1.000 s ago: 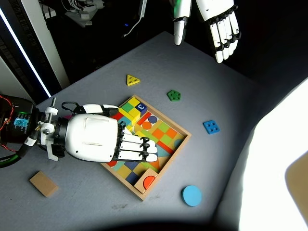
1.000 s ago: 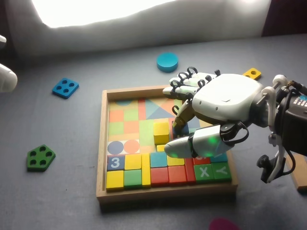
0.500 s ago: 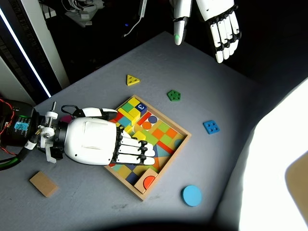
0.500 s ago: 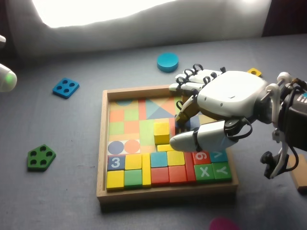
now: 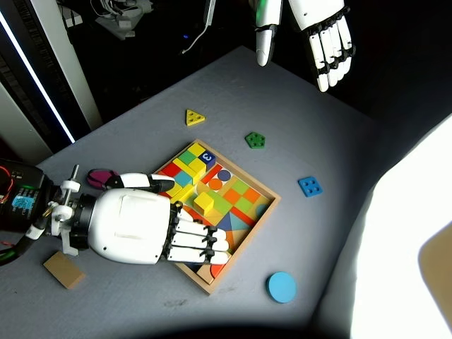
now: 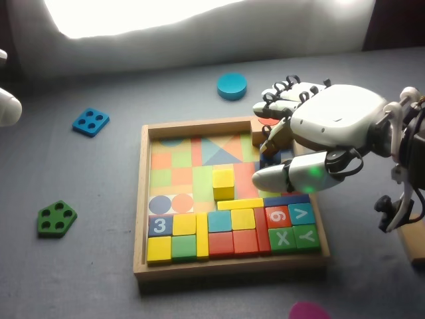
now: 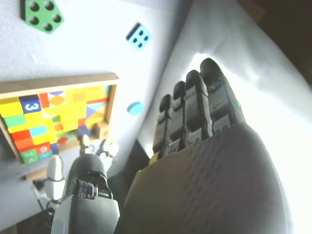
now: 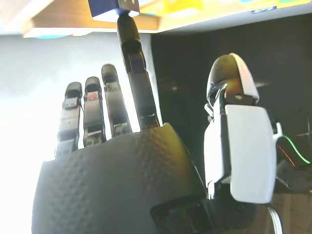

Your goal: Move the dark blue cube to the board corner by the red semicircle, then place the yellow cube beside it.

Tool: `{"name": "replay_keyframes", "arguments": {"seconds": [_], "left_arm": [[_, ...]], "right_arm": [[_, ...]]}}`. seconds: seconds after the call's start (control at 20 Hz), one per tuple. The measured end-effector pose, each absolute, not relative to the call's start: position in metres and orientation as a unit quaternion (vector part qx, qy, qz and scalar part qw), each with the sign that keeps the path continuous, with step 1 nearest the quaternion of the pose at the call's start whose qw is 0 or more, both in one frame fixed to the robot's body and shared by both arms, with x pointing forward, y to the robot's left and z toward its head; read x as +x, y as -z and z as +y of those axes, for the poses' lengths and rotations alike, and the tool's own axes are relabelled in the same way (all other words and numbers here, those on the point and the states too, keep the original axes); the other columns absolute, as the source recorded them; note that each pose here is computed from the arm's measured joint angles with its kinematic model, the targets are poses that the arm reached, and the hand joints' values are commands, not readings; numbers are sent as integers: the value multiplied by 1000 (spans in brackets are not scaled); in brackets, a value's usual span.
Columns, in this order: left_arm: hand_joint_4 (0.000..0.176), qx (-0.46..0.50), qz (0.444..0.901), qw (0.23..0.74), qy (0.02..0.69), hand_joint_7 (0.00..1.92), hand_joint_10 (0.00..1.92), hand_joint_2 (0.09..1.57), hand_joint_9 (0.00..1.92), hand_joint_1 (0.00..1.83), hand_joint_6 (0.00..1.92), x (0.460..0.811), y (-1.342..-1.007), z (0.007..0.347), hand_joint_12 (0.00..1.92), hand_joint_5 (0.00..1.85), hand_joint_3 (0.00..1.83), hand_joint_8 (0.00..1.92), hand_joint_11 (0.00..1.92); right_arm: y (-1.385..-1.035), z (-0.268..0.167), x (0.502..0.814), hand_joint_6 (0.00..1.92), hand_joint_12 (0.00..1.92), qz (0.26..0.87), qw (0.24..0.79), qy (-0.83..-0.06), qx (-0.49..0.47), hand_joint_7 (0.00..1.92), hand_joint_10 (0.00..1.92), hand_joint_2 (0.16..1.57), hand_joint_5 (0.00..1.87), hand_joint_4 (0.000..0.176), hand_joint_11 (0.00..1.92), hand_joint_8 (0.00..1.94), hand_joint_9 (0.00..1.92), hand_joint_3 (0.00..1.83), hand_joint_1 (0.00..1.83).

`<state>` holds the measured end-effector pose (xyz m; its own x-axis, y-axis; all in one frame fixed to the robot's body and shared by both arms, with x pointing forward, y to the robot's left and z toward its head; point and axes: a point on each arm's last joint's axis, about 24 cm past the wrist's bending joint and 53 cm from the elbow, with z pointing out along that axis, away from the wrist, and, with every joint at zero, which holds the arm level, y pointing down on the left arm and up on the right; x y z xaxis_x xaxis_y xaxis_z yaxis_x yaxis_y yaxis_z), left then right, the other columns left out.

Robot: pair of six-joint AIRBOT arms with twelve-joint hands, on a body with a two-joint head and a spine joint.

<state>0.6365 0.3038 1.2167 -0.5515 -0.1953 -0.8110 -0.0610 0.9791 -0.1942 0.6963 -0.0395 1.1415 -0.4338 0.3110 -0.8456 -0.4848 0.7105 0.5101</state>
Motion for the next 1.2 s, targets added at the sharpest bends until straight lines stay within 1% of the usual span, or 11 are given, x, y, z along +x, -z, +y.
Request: {"name": "replay_keyframes", "arguments": {"seconds": [0.2,0.3,0.5,0.6,0.7,0.75,0.8,0.85,0.95,1.05,1.2], "left_arm": [[5,-73,877,469,72,138,1,1187,143,0,6,637,-1218,304,492,124,3,2,0],[5,-74,877,469,73,136,0,1182,141,0,6,637,-1218,304,466,131,1,0,0],[7,-74,877,469,73,132,0,1190,144,0,4,637,-1218,304,500,119,3,1,0],[4,-73,877,469,73,120,0,1185,125,0,3,637,-1218,304,468,117,0,2,0],[7,-73,877,469,73,130,2,1189,131,0,0,637,-1218,304,486,113,1,4,0],[1,-73,877,469,73,132,3,1189,134,0,2,637,-1218,304,487,116,1,5,0],[2,-74,877,469,73,128,1,1188,129,0,0,637,-1218,304,486,113,0,2,0],[7,-73,877,469,73,115,1,1183,115,0,0,637,-1218,304,449,104,0,2,0],[6,-73,877,469,73,127,4,1188,126,0,5,637,-1218,304,496,125,0,3,0],[9,-73,877,469,73,124,1,1187,119,0,0,637,-1218,304,476,112,0,1,0],[5,-74,877,469,73,128,3,1189,124,0,0,637,-1218,303,478,103,1,2,0]], "right_arm": [[-1142,-50,705,16,0,758,536,-367,-52,151,0,1117,799,0,0,11,0,8,0],[-1142,-54,708,20,0,758,539,-363,-50,157,0,1112,808,0,0,13,0,6,0],[-1142,-62,714,25,0,756,547,-356,-46,175,0,1111,822,0,0,17,0,5,0],[-1143,-61,716,21,0,755,549,-357,-45,161,0,1108,813,0,0,10,0,2,0],[-1143,-61,717,16,0,754,550,-356,-46,147,0,1106,803,0,0,3,0,1,0],[-1143,-62,718,18,0,754,551,-356,-45,151,0,1103,810,0,0,4,0,0,0],[-1143,-63,719,20,0,754,551,-355,-44,151,0,1107,815,0,0,4,0,2,0],[-1143,-63,719,20,0,754,551,-355,-44,150,0,1105,815,0,0,3,0,1,0],[-1143,-63,719,25,0,754,551,-355,-44,144,0,1107,828,0,0,2,0,2,0],[-1143,-64,720,26,0,753,552,-355,-43,164,0,1106,834,0,0,10,0,1,0],[-1147,-61,720,26,0,753,551,-357,-44,169,0,1110,836,0,0,10,0,3,0]]}}
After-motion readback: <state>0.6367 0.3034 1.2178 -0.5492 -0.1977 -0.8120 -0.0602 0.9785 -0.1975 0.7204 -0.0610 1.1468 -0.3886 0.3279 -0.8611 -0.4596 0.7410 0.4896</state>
